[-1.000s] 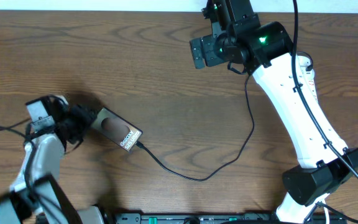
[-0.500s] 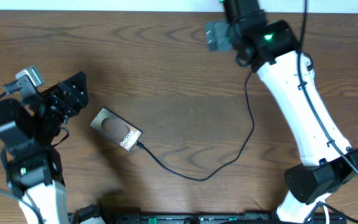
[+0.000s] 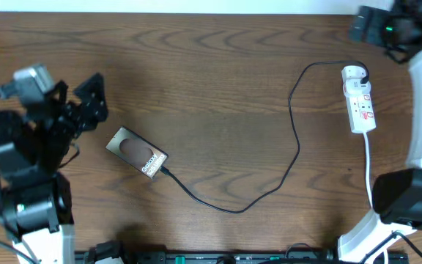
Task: Plug charger to phone and switch on socket
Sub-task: 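Move the right gripper over the power strip's switch beside the charger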
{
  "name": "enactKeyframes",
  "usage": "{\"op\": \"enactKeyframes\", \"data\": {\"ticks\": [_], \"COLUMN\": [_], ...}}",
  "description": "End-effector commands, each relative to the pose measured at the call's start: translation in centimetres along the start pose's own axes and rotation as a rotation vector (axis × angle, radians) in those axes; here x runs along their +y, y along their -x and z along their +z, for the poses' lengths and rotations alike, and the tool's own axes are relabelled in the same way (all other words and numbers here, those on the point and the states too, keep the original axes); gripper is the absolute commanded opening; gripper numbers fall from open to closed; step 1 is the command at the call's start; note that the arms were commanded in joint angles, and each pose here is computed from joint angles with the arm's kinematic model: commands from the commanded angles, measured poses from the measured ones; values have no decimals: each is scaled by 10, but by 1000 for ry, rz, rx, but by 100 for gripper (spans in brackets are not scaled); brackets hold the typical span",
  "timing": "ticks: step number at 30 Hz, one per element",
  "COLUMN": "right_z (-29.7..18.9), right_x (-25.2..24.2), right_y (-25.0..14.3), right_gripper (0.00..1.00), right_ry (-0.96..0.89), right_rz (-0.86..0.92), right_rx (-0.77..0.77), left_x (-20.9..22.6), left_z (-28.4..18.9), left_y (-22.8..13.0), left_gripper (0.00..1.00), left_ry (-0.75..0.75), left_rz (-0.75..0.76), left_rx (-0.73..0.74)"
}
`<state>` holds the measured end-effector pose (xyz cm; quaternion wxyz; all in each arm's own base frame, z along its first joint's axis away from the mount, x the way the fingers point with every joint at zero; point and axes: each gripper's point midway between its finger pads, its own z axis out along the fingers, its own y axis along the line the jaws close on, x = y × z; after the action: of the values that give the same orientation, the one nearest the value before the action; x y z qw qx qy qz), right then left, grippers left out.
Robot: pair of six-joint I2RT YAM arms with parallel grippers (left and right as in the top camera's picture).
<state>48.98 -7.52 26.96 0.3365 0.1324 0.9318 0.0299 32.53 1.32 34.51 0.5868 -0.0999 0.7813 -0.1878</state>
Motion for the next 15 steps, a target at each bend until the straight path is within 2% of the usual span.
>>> {"op": "enactKeyframes", "data": {"ticks": [1,8,15], "right_z": [10,40,89], "right_x": [-9,-42,-63], "right_y": [-10,-42,-75], "right_gripper": [99,99,99], "right_ry": [72,30,-46], "right_rz": [17,17,20], "right_rx": [61,206,340], "left_x": [7,-4,-13], "left_z": [13,50,64], "left_y": [10,-21,-40], "left_gripper": [86,86,86], "left_ry": [129,275,278], "left_rz": [77,152,182], "left_rx": [-14,50,101]}}
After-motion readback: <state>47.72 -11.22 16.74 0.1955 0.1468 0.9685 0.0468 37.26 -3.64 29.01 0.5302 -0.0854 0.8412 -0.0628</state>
